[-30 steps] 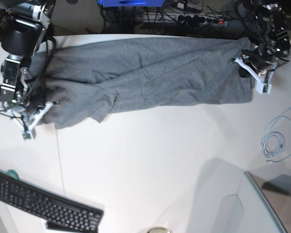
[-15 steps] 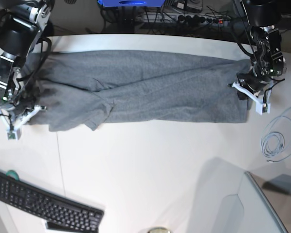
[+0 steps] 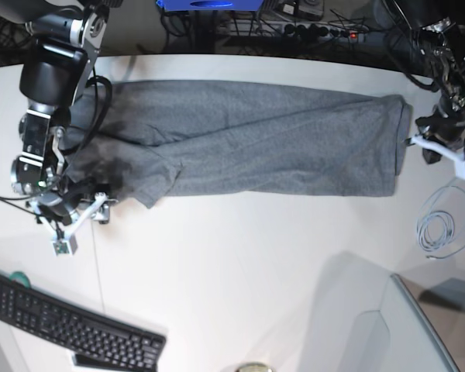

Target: Layout the t-shirt on the table in an organized manner, then fold the t-shirt properly

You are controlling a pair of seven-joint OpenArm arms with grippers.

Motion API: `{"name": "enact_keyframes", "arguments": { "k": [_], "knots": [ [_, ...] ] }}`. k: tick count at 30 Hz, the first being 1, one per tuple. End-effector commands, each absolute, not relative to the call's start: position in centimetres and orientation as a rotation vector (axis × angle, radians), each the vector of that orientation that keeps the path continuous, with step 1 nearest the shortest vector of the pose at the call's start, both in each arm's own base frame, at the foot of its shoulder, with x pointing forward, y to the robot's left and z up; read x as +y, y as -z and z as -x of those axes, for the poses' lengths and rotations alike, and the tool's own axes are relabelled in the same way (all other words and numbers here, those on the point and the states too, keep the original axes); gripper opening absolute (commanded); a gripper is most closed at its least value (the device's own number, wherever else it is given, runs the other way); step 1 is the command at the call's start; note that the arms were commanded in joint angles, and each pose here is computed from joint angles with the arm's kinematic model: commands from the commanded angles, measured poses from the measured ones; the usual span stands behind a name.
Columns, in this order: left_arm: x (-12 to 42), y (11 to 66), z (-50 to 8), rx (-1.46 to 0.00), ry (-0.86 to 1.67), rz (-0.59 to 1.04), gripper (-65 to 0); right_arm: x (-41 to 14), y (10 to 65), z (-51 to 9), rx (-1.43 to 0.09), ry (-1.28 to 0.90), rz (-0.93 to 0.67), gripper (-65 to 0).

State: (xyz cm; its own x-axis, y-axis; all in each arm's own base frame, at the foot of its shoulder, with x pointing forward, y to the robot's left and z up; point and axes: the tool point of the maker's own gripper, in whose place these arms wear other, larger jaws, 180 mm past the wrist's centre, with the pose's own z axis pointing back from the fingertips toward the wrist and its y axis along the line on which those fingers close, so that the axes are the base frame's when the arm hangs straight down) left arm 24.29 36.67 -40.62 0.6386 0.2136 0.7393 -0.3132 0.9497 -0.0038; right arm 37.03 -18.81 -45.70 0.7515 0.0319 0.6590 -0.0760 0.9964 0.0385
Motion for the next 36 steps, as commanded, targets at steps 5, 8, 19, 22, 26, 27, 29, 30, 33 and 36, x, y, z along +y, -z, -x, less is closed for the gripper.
{"name": "enact_keyframes", "arguments": {
  "k": [5, 8, 19, 22, 26, 27, 29, 30, 33, 36],
  "knots": [
    [39.5, 38.8, -22.2, -0.86, -0.285, -0.173, -55.3, -19.9, 45.4, -38.6, -0.733, -0.048, -0.062, -23.9],
    [39.8, 38.6, -21.2, -0.859, -0.241, -0.151, -55.3, -20.0, 45.8, -38.5, -0.72, -0.046, -0.066, -24.0],
    [40.6, 38.5, -20.0, -0.857, -0.255, -0.161, -55.3, -20.9, 46.1, -37.8, -0.706, -0.04, -0.053, -62.6],
    [40.5, 38.5, -20.0, -0.856, -0.254, -0.16, -55.3, -21.4, 44.9, -37.5, -0.746, -0.049, -0.023, -65.0],
    [40.6, 39.3, -19.8, -0.842, -0.272, -0.148, -55.3, -21.0, 43.2, -35.9, -0.747, -0.068, 0.016, -65.0],
    [40.7, 39.7, -19.7, -0.834, -0.28, -0.141, -55.3, -20.7, 43.2, -35.2, -0.732, -0.069, 0.019, -65.0],
    [40.7, 40.3, -19.3, -0.819, -0.292, -0.133, -55.3, -20.4, 42.9, -34.1, -0.717, -0.07, 0.029, -65.0],
    [40.7, 40.4, -19.3, -0.818, -0.295, -0.131, -55.3, -20.5, 42.8, -33.4, -0.709, -0.071, 0.038, -65.0],
    [40.7, 40.4, -19.6, -0.823, -0.299, -0.127, -55.3, -20.0, 42.4, -31.7, -0.689, -0.072, 0.052, -65.0],
    [40.7, 40.4, -19.8, -0.825, -0.3, -0.127, -54.8, -19.9, 42.6, -29.4, -0.635, -0.07, 0.067, -65.0]
  ]
}}
